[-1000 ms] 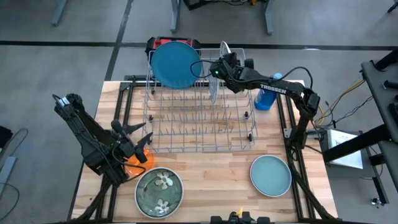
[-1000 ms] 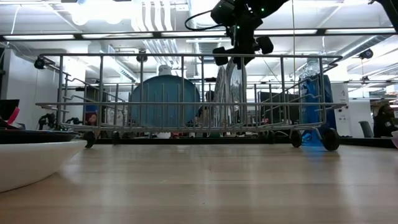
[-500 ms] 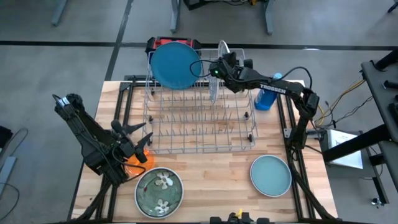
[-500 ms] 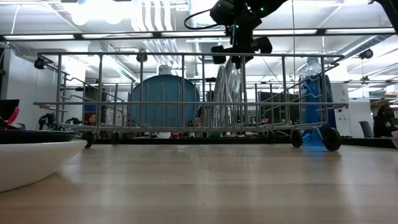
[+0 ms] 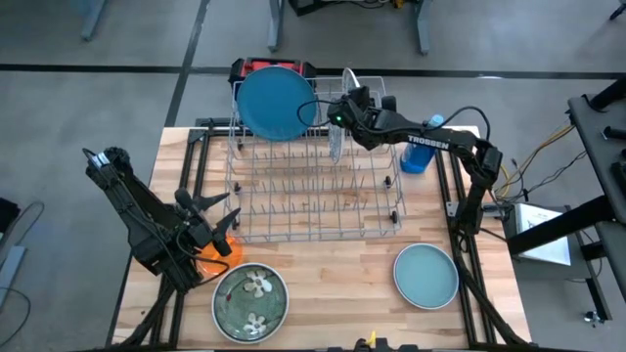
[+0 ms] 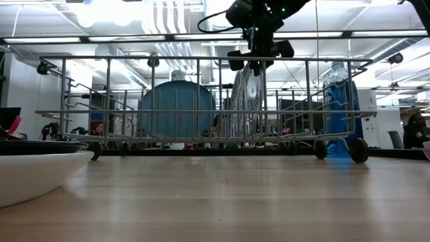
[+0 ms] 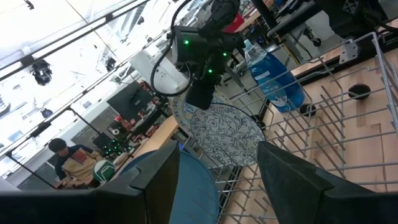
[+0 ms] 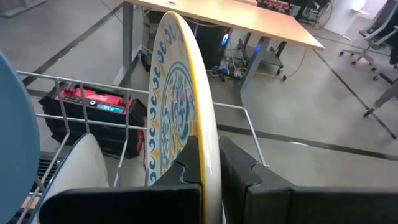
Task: Sort dishes
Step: Put the white-orange patterned plate in the dish rack, then put the green plate in the dish rack
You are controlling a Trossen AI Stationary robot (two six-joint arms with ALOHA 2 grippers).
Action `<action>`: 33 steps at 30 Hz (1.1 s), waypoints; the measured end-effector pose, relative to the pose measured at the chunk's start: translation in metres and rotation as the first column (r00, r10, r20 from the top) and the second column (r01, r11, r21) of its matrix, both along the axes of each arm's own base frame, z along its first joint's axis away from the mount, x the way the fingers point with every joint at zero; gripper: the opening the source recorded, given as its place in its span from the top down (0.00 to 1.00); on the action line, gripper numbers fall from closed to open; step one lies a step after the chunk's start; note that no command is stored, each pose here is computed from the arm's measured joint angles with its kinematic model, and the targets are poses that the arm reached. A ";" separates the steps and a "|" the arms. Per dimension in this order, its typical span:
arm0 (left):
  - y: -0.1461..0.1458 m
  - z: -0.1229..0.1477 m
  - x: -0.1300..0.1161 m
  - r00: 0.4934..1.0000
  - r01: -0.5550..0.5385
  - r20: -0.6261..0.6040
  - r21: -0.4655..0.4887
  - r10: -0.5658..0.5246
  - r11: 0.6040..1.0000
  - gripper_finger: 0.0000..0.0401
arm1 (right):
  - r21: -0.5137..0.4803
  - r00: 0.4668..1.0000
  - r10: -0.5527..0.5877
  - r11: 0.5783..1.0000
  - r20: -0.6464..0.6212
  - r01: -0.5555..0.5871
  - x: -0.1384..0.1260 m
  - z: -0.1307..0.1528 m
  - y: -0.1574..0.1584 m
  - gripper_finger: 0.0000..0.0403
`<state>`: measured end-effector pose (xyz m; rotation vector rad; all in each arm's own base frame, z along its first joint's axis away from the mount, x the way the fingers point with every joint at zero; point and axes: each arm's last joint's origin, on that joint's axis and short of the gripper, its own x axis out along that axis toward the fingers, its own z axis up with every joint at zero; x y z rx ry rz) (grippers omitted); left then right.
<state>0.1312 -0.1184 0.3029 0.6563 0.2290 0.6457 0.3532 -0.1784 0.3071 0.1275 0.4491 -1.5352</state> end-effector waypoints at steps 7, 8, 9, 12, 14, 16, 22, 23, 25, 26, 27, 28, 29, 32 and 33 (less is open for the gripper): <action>0.000 0.000 0.000 1.000 0.000 0.000 0.000 0.000 1.000 0.49 | 0.039 0.999 0.040 0.998 0.015 -0.041 0.001 -0.001 0.001 0.88; 0.000 0.000 0.000 1.000 0.000 0.000 0.000 0.000 1.000 0.49 | 0.048 0.999 0.050 0.998 0.021 -0.051 0.001 -0.001 0.001 0.86; 0.000 0.000 0.000 1.000 0.000 0.000 0.000 0.000 1.000 0.49 | 0.049 0.998 0.053 0.997 0.025 -0.054 0.002 -0.001 0.001 0.84; 0.000 0.000 0.000 1.000 0.000 0.000 0.000 0.000 1.000 0.49 | 0.052 0.998 0.055 0.997 0.021 -0.056 0.001 -0.001 0.001 0.80; 0.000 0.000 0.000 1.000 0.000 0.001 -0.001 0.000 1.000 0.49 | 0.055 0.998 0.056 0.997 0.018 -0.057 0.001 -0.002 0.002 0.79; 0.000 0.000 0.000 1.000 0.000 0.001 -0.001 0.000 1.000 0.49 | 0.066 0.998 0.066 0.996 0.023 -0.068 0.002 -0.003 0.001 0.79; 0.000 0.000 0.000 1.000 0.000 0.000 0.000 0.000 1.000 0.49 | 0.080 0.997 0.079 0.994 0.020 -0.080 0.002 -0.004 0.002 0.83; 0.000 0.000 0.000 1.000 0.000 0.000 -0.001 0.000 1.000 0.49 | 0.080 0.997 0.080 0.993 0.018 -0.081 0.002 -0.004 0.002 0.83; 0.000 0.000 0.000 1.000 0.000 0.000 -0.001 0.000 1.000 0.49 | 0.084 0.997 0.081 0.993 0.010 -0.082 0.001 -0.004 0.003 0.84; 0.000 0.000 0.000 1.000 0.000 0.000 -0.001 0.000 1.000 0.49 | 0.084 0.997 0.082 0.993 0.009 -0.083 0.002 -0.004 0.003 0.85; 0.000 0.000 0.000 1.000 0.000 0.001 -0.001 0.000 1.000 0.49 | 0.085 0.996 0.083 0.993 0.009 -0.084 0.002 -0.004 0.004 0.85; 0.000 0.000 0.000 1.000 0.000 0.000 -0.001 0.000 1.000 0.49 | 0.084 0.996 0.084 0.993 0.009 -0.085 0.002 -0.004 0.004 0.86; 0.000 0.000 0.000 1.000 0.000 0.001 -0.001 0.000 1.000 0.49 | 0.085 0.996 0.085 0.993 0.007 -0.086 0.002 -0.005 0.004 0.86; 0.000 0.000 0.000 1.000 0.000 0.000 -0.001 0.000 1.000 0.49 | 0.086 0.996 0.086 0.993 0.004 -0.086 0.002 -0.005 0.004 0.86; 0.000 0.000 0.000 1.000 0.000 0.000 -0.001 0.000 1.000 0.49 | 0.087 0.996 0.087 0.992 0.002 -0.087 0.002 -0.005 0.005 0.85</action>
